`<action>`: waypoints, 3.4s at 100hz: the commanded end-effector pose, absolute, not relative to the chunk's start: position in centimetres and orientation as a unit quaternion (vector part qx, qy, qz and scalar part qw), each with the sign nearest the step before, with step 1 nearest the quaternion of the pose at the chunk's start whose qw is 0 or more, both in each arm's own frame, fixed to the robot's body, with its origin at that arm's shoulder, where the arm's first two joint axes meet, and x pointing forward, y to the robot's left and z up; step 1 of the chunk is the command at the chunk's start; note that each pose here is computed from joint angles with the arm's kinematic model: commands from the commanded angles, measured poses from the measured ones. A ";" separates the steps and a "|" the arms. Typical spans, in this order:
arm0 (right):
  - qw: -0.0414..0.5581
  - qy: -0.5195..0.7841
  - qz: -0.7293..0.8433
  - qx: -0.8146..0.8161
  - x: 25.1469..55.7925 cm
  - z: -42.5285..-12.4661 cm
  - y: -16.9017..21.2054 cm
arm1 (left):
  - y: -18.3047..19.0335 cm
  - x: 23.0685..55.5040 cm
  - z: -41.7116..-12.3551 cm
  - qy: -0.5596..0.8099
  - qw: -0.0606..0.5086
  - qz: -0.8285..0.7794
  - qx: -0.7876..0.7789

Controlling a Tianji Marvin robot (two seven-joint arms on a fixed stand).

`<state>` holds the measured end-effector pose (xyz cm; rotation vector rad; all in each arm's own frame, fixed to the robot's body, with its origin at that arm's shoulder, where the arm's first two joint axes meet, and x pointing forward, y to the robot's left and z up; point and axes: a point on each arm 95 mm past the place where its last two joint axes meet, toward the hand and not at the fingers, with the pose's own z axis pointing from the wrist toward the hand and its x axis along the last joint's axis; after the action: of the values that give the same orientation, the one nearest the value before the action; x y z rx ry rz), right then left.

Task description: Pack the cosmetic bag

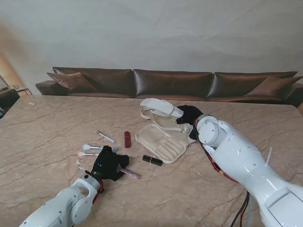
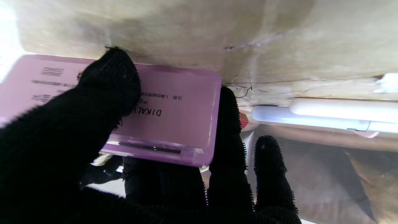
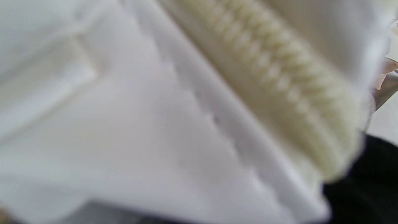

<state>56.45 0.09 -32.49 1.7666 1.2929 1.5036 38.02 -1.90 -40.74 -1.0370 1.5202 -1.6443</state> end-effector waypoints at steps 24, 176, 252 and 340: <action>0.231 0.480 0.553 0.641 56.1 -32.6 0.8 | -1.8 36.8 -42.3 0.582 0.306 -0.618 -0.431; 0.183 0.507 0.572 0.619 53.3 -32.5 1.3 | -9.7 43.4 -33.1 0.406 0.349 -0.730 -0.425; 0.171 0.509 0.574 0.619 53.1 -32.7 1.4 | -13.9 47.9 -33.5 0.439 0.346 -0.725 -0.403; 0.167 0.505 0.574 0.623 52.9 -33.1 1.3 | -14.4 48.3 -33.8 0.458 0.335 -0.726 -0.389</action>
<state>53.38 0.42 -32.68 1.7624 1.4142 1.6202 48.66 -14.07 -34.28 -1.0177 1.2096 -1.8681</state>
